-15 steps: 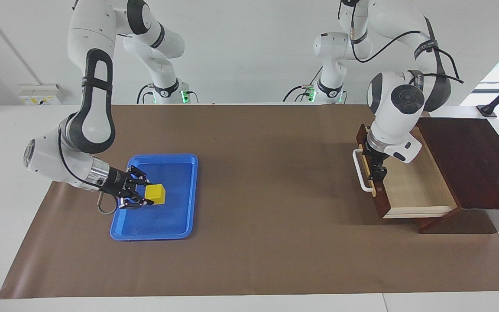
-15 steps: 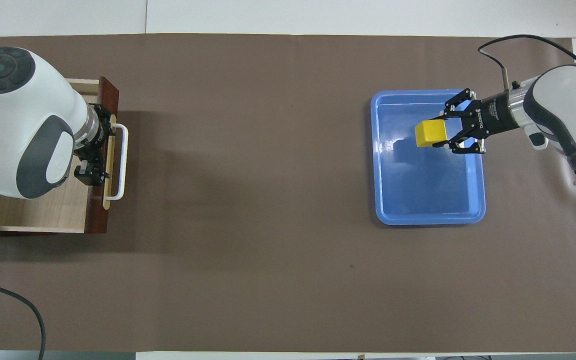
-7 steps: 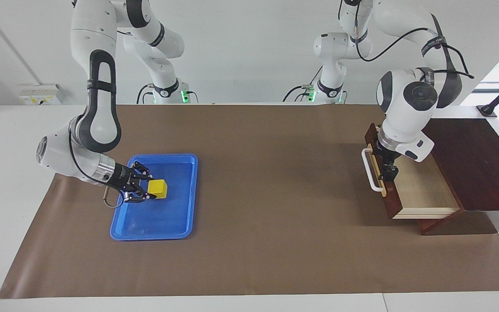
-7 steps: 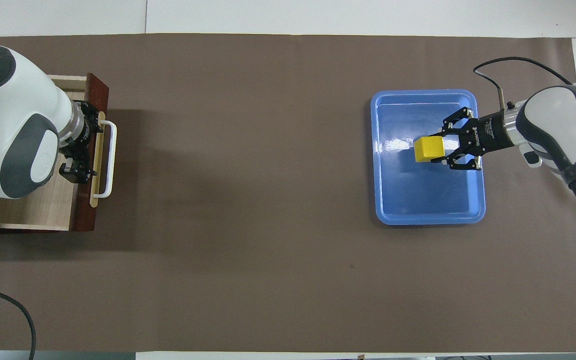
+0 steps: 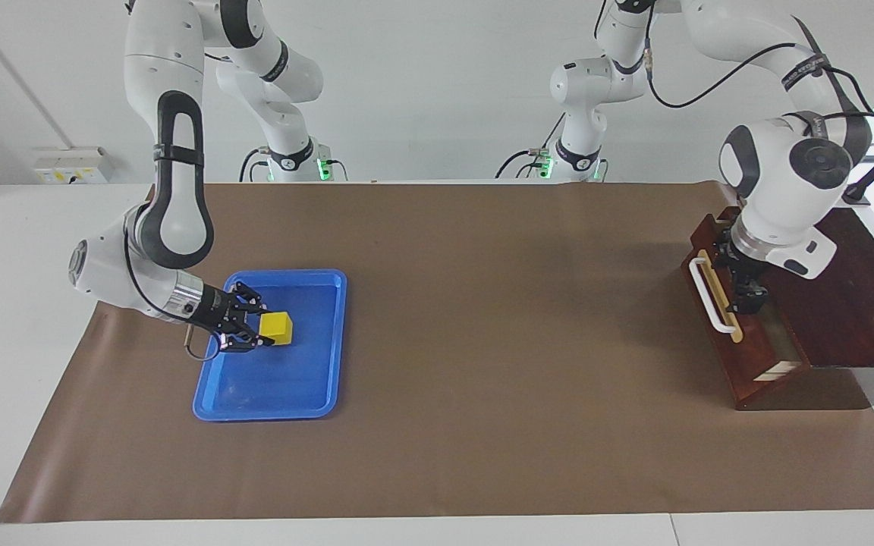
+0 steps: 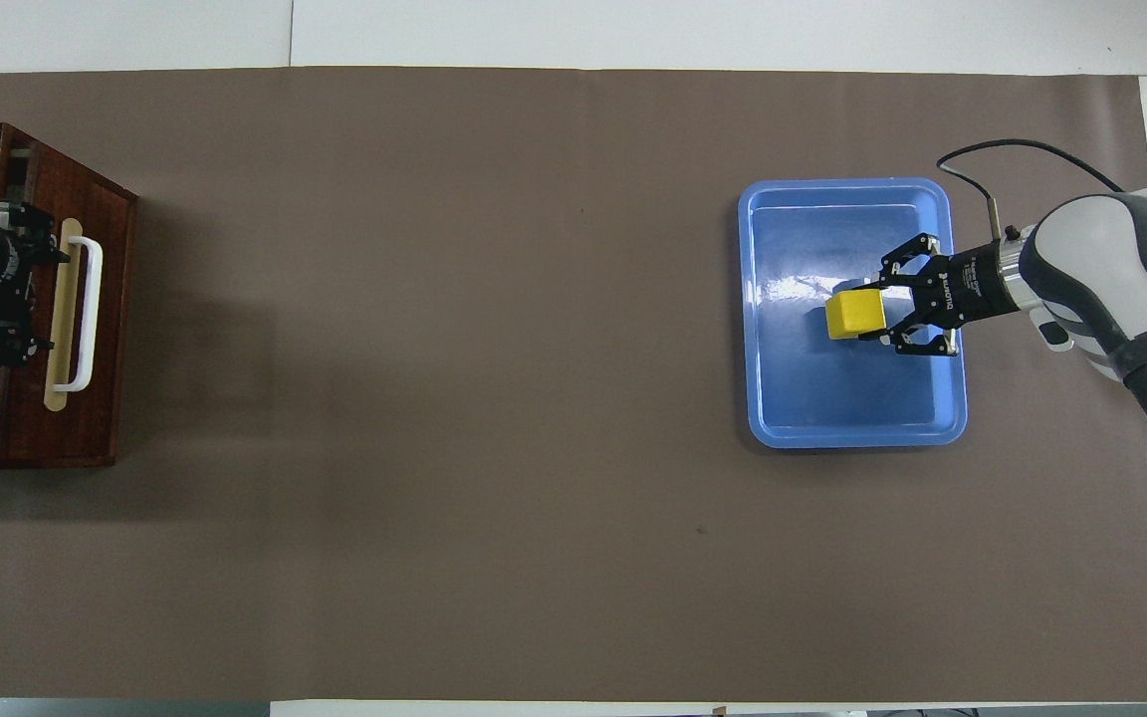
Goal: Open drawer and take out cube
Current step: 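Lower the cube into the tray while the left gripper pushes the drawer shut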
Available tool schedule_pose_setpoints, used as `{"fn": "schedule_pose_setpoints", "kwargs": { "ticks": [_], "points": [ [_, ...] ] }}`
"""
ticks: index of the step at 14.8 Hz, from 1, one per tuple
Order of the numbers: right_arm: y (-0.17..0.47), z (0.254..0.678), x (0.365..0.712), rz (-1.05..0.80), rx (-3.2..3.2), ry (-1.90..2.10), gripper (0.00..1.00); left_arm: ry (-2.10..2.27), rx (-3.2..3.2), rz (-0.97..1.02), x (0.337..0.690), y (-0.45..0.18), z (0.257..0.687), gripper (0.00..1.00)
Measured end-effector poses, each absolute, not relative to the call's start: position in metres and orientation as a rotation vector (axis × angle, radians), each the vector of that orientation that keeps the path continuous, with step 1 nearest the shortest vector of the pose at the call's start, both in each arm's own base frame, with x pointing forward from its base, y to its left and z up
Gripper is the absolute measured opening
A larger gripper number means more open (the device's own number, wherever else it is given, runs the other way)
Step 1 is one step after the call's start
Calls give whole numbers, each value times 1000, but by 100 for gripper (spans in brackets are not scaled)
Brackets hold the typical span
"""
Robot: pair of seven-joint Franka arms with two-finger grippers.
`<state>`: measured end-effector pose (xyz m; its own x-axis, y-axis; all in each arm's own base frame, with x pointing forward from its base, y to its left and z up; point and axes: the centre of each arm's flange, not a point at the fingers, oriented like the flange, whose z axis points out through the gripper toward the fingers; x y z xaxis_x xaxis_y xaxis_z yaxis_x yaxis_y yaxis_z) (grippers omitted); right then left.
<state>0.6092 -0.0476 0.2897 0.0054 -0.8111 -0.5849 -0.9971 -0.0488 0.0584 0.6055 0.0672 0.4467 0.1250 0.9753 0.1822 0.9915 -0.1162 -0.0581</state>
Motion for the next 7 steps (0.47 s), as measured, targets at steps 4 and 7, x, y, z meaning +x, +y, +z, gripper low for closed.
{"fn": "schedule_pose_setpoints", "kwargs": {
  "ticks": [4,7],
  "points": [
    [-49,285,607,667,-1884,1875,55,-1971,-2247,-134,601,74,444,100],
    [-49,281,605,651,-1875,1888,55,-1954,-2259,-134,601,73,443,100]
  ]
}}
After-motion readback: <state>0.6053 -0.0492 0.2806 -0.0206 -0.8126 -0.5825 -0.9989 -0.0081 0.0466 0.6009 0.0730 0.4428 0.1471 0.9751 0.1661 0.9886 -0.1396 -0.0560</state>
